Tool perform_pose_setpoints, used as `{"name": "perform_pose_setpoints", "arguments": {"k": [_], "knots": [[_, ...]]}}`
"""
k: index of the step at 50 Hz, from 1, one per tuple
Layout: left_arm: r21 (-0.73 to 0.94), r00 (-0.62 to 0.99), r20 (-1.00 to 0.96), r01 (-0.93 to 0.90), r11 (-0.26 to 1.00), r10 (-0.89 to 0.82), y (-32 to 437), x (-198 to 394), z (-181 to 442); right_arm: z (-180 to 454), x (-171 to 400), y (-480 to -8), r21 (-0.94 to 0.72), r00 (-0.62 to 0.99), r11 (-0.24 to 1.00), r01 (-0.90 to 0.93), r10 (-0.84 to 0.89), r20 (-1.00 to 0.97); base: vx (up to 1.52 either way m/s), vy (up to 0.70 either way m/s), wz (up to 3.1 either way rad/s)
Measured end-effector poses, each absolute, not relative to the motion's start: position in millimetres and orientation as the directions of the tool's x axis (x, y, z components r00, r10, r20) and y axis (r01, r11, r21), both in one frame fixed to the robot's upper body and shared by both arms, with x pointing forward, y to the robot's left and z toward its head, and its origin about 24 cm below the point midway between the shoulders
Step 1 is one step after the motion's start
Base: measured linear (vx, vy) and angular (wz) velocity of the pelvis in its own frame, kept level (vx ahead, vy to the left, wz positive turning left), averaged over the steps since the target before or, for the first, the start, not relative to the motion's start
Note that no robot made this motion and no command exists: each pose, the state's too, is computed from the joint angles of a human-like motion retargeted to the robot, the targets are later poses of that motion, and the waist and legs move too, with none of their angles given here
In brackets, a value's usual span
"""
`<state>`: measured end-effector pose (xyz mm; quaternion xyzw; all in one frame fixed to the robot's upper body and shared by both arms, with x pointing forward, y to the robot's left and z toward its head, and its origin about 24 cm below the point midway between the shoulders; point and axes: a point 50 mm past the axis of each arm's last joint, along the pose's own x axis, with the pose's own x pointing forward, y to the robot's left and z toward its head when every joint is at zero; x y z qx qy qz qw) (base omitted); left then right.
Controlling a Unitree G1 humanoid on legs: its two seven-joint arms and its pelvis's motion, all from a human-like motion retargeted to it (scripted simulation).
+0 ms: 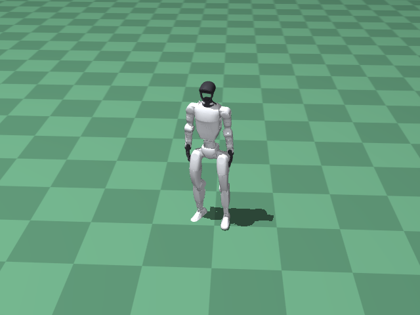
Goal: Upper body actions
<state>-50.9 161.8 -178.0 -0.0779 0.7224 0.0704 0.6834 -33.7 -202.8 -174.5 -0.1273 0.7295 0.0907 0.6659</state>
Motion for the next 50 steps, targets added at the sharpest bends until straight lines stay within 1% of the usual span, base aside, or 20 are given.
{"name": "perform_pose_setpoints", "arguments": {"k": [6, 10, 13, 17, 20, 25, 29, 33, 38, 41, 44, 50], "knots": [[0.027, -0.063, -0.998, -0.208, 0.978, 0.014, 161, -54, -178, -173, -39, -207, 0.008, -0.106, 0.976, -0.216, -0.015, -0.994, 0.01, 0.00, 0.31], [0.020, -0.070, -0.998, -0.230, 0.973, 0.004, 164, -54, -177, -172, -38, -211, -0.035, -0.091, 0.986, -0.162, -0.050, -0.995, 0.02, 0.01, -0.38], [0.047, -0.074, -0.997, -0.241, 0.969, 0.030, 167, -53, -177, -172, -36, -212, -0.068, -0.083, 0.987, -0.146, -0.081, -0.993, 0.03, 0.05, -0.60], [0.101, -0.042, -0.995, -0.272, 0.957, 0.093, 173, -41, -178, -174, -22, -209, -0.070, -0.051, 0.993, -0.098, -0.075, -0.996, 0.01, 0.07, -0.01], [0.132, 0.008, -0.990, -0.311, 0.941, 0.142, 182, -19, -179, -176, -1, -204, -0.043, 0.007, 0.997, -0.058, -0.043, -0.999, 0.01, 0.08, 0.07], [0.110, 0.160, -0.971, -0.349, 0.931, 0.175, 201, 47, -175, -174, 57, -191, 0.021, 0.141, 0.999, -0.044, 0.027, -0.990, 0.02, 0.09, 0.04], [0.077, 0.359, -0.910, -0.348, 0.934, 0.209, 221, 128, -156, -162, 129, -172, 0.093, 0.320, 0.995, -0.022, 0.095, -0.943, 0.05, 0.12, 0.03], [0.036, 0.554, -0.799, -0.345, 0.938, 0.235, 231, 209, -119, -131, 206, -149, 0.182, 0.519, 0.983, -0.026, 0.169, -0.838, 0.08, 0.16, -0.03], [-0.104, 0.745, -0.617, -0.396, 0.912, 0.253, 227, 294, -58, -72, 291, -123, 0.239, 0.708, 0.963, -0.125, 0.255, -0.658, 0.09, 0.14, -0.06], [-0.140, 0.816, -0.519, -0.374, 0.917, 0.253, 224, 327, -23, -35, 326, -109, 0.233, 0.787, 0.959, -0.164, 0.269, -0.556, 0.09, 0.10, -0.01], [-0.162, 0.860, -0.449, -0.346, 0.924, 0.243, 221, 354, 11, 4, 357, -98, 0.245, 0.855, 0.957, -0.155, 0.254, -0.453, 0.05, 0.04, 0.00], [-0.260, 0.915, -0.354, -0.298, 0.919, 0.196, 207, 389, 67, 75, 396, -98, 0.265, 0.949, 0.957, -0.119, 0.188, -0.255, 0.00, 0.00, 0.00]]}}
